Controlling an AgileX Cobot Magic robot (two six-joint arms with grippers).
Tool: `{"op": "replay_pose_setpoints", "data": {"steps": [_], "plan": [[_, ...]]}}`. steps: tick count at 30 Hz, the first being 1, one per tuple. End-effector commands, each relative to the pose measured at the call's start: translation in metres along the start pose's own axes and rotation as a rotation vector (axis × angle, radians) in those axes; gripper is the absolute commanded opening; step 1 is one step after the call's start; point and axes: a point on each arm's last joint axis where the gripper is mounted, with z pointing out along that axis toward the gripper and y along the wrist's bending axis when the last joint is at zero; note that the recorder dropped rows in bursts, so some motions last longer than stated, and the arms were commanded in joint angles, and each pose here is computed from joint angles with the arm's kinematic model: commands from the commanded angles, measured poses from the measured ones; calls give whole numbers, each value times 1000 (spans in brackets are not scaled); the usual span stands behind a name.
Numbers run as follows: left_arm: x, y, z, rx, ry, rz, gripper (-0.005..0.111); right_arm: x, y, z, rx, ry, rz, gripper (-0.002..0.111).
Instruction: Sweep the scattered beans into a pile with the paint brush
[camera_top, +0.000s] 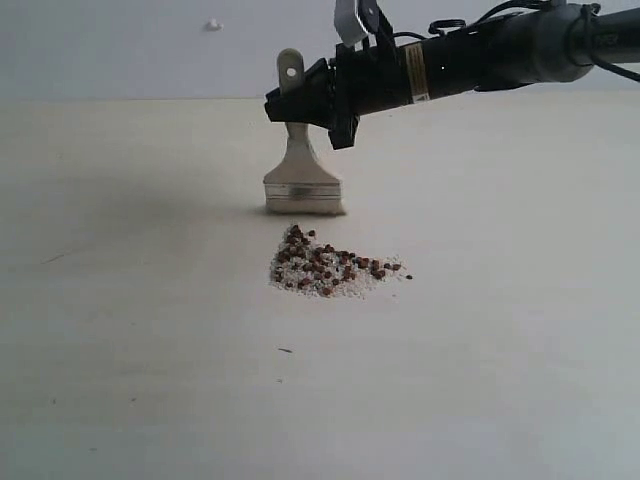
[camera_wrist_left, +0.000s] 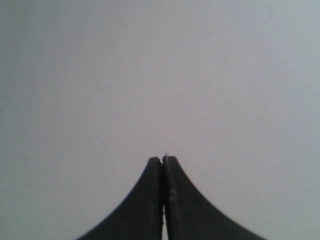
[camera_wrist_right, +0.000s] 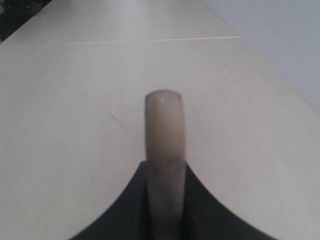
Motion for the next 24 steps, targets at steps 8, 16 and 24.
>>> {"op": "replay_pose_setpoints", "data": {"steps": [8,16,24], "plan": [[0,0,0,3,-2,-8,0,-13,5,-2,-90,23,61,0],[0,0,0,3,-2,-8,0,-13,5,-2,-89,25,97,0],[0,0,0,3,-2,-8,0,-13,5,-2,-89,25,107,0]]}}
